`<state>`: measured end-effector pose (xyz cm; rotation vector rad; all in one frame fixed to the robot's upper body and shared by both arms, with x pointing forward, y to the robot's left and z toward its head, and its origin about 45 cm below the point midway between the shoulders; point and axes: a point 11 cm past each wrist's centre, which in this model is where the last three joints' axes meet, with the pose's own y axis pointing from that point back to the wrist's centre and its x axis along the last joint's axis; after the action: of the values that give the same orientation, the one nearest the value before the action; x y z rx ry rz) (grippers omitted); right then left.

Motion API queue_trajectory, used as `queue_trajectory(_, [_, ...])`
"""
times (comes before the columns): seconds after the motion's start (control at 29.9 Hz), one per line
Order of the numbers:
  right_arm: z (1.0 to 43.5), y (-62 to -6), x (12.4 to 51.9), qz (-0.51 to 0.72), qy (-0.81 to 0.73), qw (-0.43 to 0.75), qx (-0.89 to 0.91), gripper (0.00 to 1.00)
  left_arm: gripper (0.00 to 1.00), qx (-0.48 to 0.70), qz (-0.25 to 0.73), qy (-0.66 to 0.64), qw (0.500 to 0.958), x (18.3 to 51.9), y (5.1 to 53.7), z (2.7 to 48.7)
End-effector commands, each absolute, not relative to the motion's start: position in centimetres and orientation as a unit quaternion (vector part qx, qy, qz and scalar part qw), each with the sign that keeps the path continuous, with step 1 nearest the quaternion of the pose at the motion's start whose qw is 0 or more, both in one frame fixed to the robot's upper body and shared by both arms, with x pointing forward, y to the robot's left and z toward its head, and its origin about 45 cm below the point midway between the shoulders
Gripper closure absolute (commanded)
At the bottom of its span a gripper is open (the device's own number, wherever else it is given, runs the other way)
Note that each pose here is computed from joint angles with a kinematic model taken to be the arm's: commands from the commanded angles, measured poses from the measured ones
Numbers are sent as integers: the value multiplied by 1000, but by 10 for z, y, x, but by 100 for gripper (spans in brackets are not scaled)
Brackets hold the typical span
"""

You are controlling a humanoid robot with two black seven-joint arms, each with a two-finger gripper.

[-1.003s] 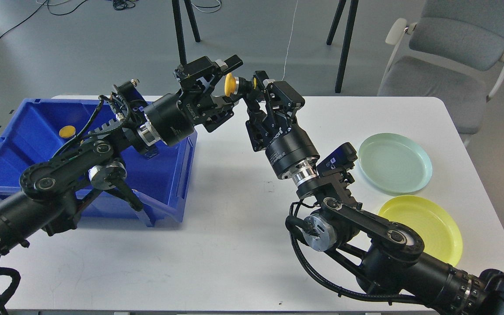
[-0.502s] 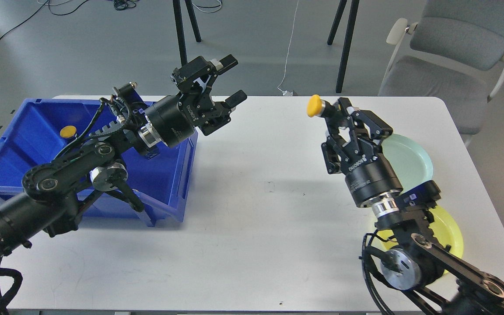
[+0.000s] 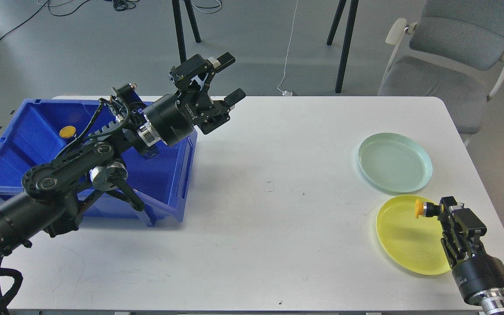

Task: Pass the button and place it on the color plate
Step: 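Lower the yellow button onto the yellow plate and release it, then reach the left gripper into the bin and grasp a green-topped button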

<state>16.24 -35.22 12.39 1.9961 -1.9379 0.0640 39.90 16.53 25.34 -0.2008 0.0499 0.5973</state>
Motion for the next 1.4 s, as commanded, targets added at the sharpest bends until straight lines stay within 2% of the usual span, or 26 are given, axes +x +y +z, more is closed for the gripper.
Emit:
queue_trajectory(0.0, [108, -353, 156, 22, -674, 204, 709, 90, 8, -99, 294, 26, 950, 399, 166, 253])
queue_trajectory(0.17, [101, -357, 166, 23, -683, 205, 701, 62, 9, -99, 293, 26, 950, 399, 165, 253])
queue_trajectory(0.23, [101, -354, 168, 20, -687, 198, 699, 55, 9, -99, 293, 26, 950, 399, 165, 253])
queue_trajectory(0.3, [102, -354, 170, 21, -689, 194, 698, 40, 9, -99, 294, 26, 950, 399, 166, 253])
queue_trajectory(0.4, [102, -352, 171, 20, -691, 191, 697, 33, 9, -99, 294, 26, 951, 398, 165, 252])
queue_trajectory(0.87, [104, -345, 173, 15, -693, 178, 699, 29, 8, -99, 294, 26, 950, 399, 166, 253])
queue_trajectory(1.07, [121, -325, 188, 11, -705, 120, 699, 25, 8, -99, 293, 24, 951, 398, 166, 254])
queue_trajectory(1.17, [146, -311, 208, 27, -704, 71, 706, 25, 8, -106, 310, 8, 945, 405, 184, 267])
queue_trajectory(1.37, [184, -292, 244, 15, -704, -15, 710, 19, 8, -51, 360, -62, 930, 412, 266, 301])
